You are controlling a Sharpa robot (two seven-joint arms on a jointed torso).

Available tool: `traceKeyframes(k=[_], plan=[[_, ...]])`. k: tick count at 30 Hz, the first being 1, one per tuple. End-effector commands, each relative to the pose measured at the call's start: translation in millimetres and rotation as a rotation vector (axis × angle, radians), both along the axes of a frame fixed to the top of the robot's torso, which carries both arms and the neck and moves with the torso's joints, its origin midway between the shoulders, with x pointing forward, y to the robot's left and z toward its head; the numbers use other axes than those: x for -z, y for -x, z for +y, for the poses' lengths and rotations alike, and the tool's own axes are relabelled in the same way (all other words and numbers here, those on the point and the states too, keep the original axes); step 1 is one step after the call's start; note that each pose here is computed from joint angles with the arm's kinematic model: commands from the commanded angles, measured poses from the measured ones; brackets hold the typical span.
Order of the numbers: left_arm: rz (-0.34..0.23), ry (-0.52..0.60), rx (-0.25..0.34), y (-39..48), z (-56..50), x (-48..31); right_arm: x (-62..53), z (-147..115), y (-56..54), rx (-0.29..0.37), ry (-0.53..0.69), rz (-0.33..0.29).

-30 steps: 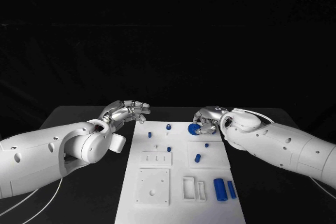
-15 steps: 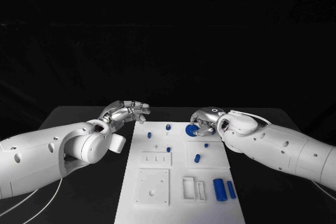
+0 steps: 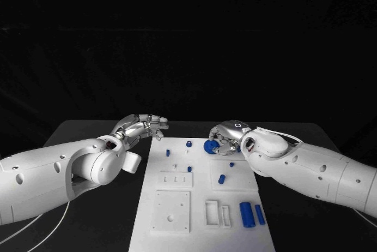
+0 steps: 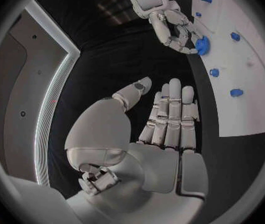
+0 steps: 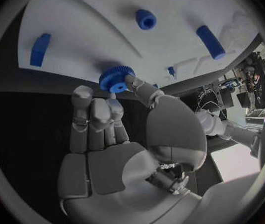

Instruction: Assemble the parts on the task board

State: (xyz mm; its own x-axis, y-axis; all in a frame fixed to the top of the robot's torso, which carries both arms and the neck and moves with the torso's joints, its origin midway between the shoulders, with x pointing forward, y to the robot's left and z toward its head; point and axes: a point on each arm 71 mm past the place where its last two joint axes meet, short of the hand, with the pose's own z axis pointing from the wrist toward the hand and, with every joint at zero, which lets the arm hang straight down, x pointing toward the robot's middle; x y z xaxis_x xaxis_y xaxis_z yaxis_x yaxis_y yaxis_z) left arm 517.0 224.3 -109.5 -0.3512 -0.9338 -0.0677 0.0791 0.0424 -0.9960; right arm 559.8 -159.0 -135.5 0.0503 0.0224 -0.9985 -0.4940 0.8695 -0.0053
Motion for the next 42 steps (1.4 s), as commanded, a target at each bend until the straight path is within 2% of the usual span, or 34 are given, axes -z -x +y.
traceKeyframes(k=[1, 8, 16, 28, 42], plan=[[-0.012, 0.0, 0.002, 0.4, -0.7, -1.9, -6.2, 9, 5.3, -0.02, -0.028, -0.064], [-0.013, 0.0, 0.001, 0.5, -0.9, -2.0, -10.1, 32, 12.9, -0.061, -0.03, -0.103], [-0.013, 0.001, 0.003, 0.6, -1.9, -2.0, -10.1, 53, 14.2, -0.075, -0.034, -0.11], [-0.013, 0.0, 0.005, -0.3, -3.7, -2.0, 11.5, 79, 14.2, -0.089, -0.029, -0.06], [-0.013, 0.0, 0.005, 0.1, -3.1, -2.0, 15.2, 81, 10.2, -0.07, -0.02, -0.049]])
